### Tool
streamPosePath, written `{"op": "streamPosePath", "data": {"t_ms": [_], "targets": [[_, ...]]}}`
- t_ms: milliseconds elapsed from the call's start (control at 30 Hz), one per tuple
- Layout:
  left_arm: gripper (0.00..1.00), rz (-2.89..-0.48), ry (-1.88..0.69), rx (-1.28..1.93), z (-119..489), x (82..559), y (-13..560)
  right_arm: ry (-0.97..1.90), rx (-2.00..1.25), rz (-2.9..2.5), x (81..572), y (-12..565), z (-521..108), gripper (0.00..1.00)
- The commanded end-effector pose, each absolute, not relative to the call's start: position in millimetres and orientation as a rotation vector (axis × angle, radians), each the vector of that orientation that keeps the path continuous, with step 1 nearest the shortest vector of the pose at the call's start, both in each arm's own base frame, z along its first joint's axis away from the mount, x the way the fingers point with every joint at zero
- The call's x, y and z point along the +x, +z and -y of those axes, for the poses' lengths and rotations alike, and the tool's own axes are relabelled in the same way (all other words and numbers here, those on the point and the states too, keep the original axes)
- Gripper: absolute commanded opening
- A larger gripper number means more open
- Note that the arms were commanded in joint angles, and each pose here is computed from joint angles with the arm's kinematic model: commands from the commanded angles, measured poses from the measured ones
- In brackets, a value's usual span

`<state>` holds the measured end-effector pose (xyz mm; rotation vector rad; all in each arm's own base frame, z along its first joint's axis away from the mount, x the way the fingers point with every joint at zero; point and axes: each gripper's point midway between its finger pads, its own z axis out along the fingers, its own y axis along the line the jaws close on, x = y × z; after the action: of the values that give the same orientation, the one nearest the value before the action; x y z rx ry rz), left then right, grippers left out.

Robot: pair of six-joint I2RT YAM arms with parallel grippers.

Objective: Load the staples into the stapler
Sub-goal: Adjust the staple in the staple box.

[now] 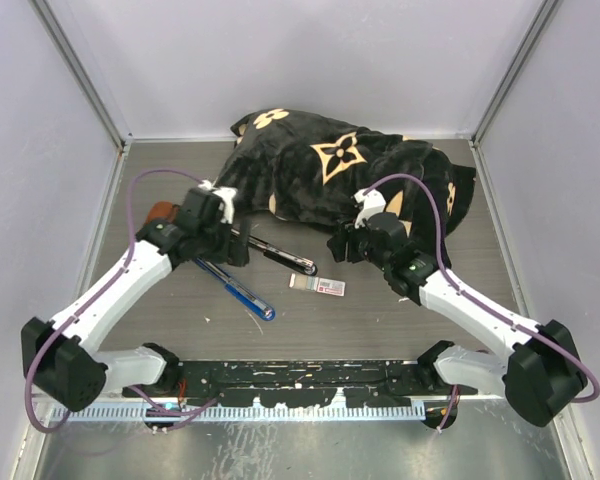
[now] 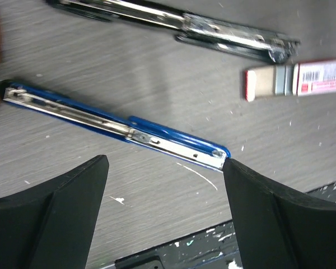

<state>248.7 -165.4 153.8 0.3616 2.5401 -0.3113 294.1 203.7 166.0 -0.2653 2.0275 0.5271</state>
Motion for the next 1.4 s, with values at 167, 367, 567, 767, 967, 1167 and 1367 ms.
{"op": "streamPosePath", "data": {"t_ms": [167,367,567,767,967,1167,1367], "targets": [[0.87,-2.346,-0.409,-0.005,112,285,186,0.542,-0.375,-2.147,292,132,-227,0.55],[0.87,-2.267,-0.32,0.006,94,289,195,0.509,-0.387,-2.252,280,112,-251,0.53],[0.87,-2.279,-0.228,0.029,80,282,196,0.544,-0.31,-2.348,265,91,-289,0.5],[0.91,-2.244,-0.203,0.032,75,279,203,0.505,-0.222,-2.409,264,72,-295,0.48],[0.91,-2.237,-0.186,0.03,72,277,205,0.498,-0.224,-2.445,260,59,-299,0.47],[0.92,-2.235,-0.194,0.032,72,277,205,0.492,-0.239,-2.445,263,57,-303,0.44],[0.92,-2.232,-0.191,0.031,72,277,206,0.467,-0.219,-2.453,262,55,-298,0.43]]}}
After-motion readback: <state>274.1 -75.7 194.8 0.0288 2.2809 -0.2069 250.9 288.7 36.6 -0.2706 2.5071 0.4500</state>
